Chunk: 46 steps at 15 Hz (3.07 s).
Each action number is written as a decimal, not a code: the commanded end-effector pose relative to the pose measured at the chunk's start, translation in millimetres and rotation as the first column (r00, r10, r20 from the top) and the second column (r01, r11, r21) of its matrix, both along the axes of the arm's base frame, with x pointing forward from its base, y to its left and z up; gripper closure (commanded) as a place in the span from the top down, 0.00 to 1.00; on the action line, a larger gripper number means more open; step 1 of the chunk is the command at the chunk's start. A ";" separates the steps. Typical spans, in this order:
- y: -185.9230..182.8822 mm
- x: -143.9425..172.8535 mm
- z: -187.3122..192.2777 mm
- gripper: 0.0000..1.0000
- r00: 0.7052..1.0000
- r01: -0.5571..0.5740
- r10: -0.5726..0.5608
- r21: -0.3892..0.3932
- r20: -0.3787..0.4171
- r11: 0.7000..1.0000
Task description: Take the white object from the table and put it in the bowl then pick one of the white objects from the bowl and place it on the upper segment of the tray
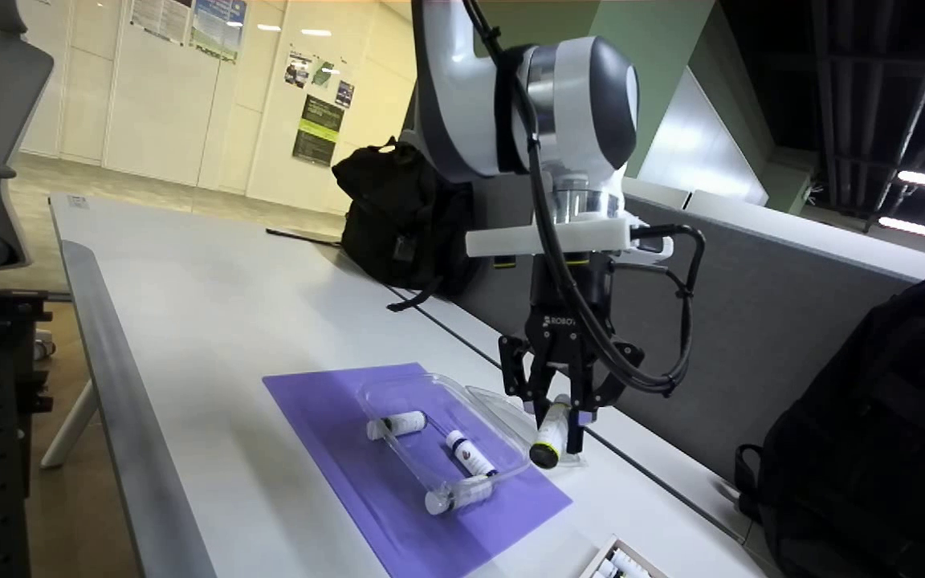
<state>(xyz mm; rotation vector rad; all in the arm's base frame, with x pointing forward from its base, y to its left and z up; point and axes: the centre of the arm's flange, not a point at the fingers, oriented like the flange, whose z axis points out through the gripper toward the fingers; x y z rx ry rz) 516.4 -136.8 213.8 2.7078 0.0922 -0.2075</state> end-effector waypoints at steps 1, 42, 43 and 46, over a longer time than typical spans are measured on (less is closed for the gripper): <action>-11.9 -15.5 -4.3 0.07 0.984 -0.179 0.176 -0.096 -0.039 0.979; -98.2 -105.0 -103.8 0.07 0.471 -0.876 0.864 0.024 -0.178 0.482; -99.7 -103.9 -106.1 0.07 0.468 -0.878 0.866 0.024 -0.176 0.479; -103.7 -100.6 -113.4 0.07 0.460 -0.880 0.870 0.037 -0.177 0.473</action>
